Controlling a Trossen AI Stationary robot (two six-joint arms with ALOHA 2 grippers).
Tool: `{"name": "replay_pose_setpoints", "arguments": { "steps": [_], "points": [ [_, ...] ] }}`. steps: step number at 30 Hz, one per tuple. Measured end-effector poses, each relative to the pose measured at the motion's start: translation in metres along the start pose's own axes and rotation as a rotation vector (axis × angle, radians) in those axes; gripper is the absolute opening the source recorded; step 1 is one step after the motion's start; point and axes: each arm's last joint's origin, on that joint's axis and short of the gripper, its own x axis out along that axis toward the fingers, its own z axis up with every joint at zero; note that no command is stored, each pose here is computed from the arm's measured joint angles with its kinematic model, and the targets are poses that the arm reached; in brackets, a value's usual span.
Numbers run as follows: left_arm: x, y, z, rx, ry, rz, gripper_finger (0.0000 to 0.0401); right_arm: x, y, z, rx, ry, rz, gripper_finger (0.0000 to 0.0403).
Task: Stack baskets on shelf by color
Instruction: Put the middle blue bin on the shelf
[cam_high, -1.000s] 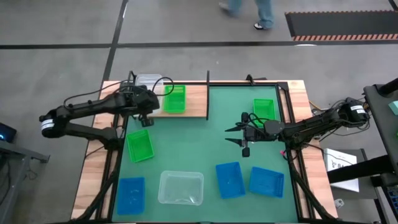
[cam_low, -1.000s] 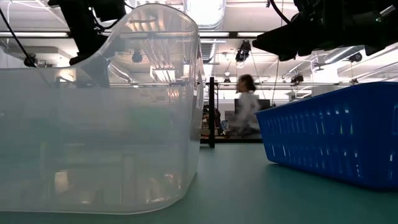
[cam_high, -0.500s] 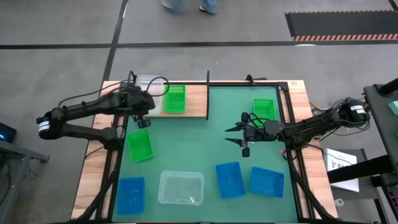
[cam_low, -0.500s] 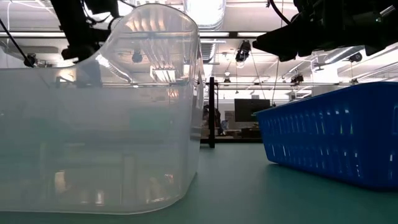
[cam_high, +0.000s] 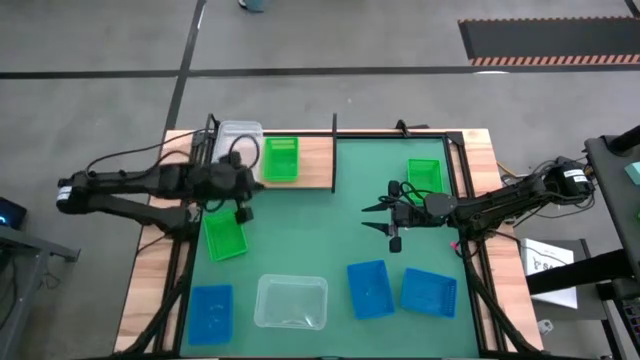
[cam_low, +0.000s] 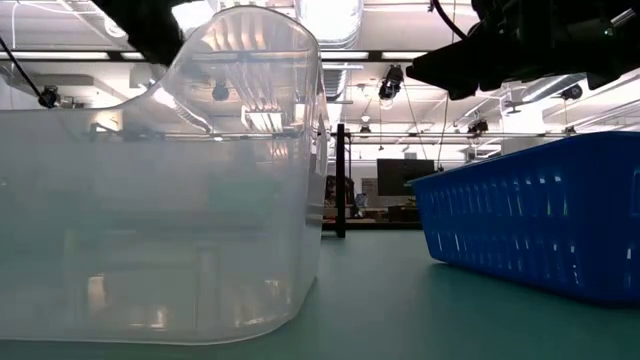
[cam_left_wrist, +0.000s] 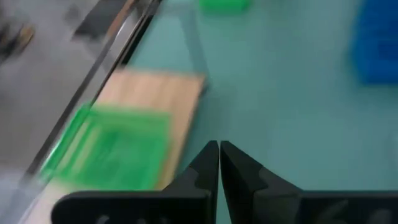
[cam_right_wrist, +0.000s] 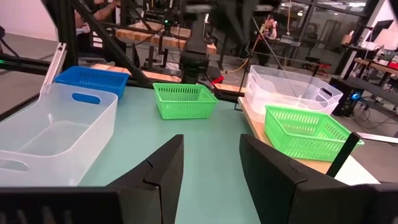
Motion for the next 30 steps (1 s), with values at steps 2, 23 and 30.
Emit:
{"name": "replay_pose_setpoints", "arguments": {
  "steps": [2,23,30],
  "points": [
    [0.000,-0.015,0.003,0.018,-0.092,-0.068,0.0001,0.000,0.000,0.000,0.013,0.000,0.000,0.0148],
    [-0.011,-0.092,-0.008,0.351,-0.663,-0.276,0.0001,0.033,0.055,0.053,0.053,0.243,0.268,0.0148],
    [-0.015,-0.089,-0.008,0.359,-0.681,-0.257,0.0001,0.050,0.092,0.100,0.097,0.520,0.364,0.0148]
  ]
}}
